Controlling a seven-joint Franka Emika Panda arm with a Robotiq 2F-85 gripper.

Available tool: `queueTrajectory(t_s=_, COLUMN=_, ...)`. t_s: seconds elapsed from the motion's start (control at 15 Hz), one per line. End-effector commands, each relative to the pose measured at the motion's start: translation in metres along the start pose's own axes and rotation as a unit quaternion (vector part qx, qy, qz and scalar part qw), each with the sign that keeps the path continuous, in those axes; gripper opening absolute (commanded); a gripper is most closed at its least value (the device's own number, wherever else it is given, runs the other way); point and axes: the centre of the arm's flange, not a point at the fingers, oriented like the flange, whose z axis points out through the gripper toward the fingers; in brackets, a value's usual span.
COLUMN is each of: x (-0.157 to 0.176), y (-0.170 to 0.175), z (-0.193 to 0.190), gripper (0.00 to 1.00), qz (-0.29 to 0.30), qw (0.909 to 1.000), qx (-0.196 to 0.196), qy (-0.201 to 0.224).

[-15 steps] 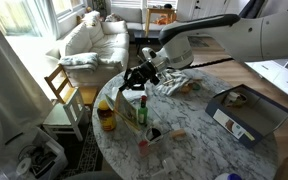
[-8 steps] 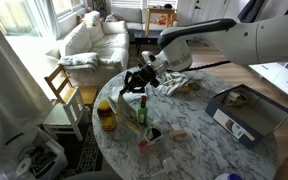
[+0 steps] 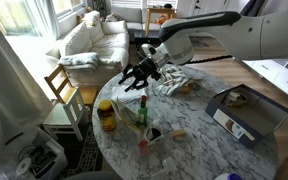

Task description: Put the yellow book in the storage box

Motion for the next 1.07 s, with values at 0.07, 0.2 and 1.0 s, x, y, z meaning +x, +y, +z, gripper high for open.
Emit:
queueTrajectory(t_s=0.07, x=0.036, y=0.022, z=-0.023, gripper=0.87, qz=0.028, qw=0.9971, qx=0.018, qy=-0.069)
queueTrajectory(t_s=0.2, x=0.061, y=0.030, z=-0.041, gripper=0.99, qz=0.064, qw=0.9924, qx=0.035, qy=-0.099)
queueTrajectory(t_s=1.0, x=0.198, y=0.047, z=-0.103, gripper=1.00, qz=0.282, qw=0.9127, qx=0.028, qy=-0.294)
